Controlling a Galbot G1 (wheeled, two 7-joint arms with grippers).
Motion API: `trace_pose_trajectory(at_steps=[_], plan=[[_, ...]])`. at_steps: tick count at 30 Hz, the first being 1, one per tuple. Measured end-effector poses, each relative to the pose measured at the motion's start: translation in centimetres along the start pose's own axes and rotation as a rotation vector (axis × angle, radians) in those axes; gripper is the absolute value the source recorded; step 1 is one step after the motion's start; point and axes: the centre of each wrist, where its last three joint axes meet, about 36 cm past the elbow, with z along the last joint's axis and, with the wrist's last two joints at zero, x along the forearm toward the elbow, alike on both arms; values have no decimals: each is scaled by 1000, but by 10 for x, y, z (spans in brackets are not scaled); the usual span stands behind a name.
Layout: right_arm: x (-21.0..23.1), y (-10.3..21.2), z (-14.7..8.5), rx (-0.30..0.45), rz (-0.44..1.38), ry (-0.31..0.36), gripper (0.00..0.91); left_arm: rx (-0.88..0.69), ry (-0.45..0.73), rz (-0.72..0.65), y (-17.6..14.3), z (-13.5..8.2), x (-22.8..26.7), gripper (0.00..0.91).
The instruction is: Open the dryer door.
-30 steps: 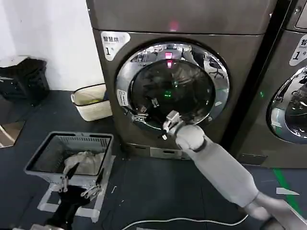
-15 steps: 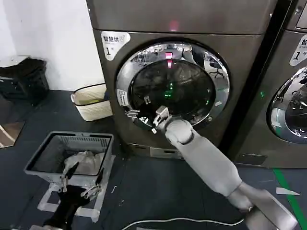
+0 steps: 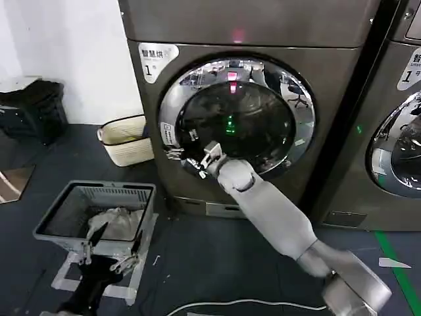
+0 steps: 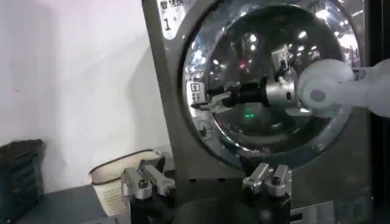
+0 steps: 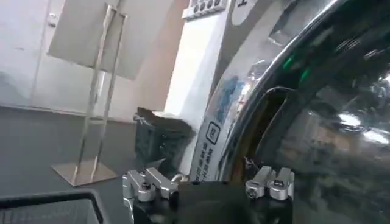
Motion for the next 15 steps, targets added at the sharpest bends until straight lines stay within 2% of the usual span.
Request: trace_pose_trajectory(at_steps=[11, 15], plan=[[-2, -13, 5, 4, -113, -12, 907, -1, -3, 0, 0, 0, 0, 907], [6, -15, 7, -22, -191, -21, 907, -3, -3, -1, 1, 0, 0, 907]])
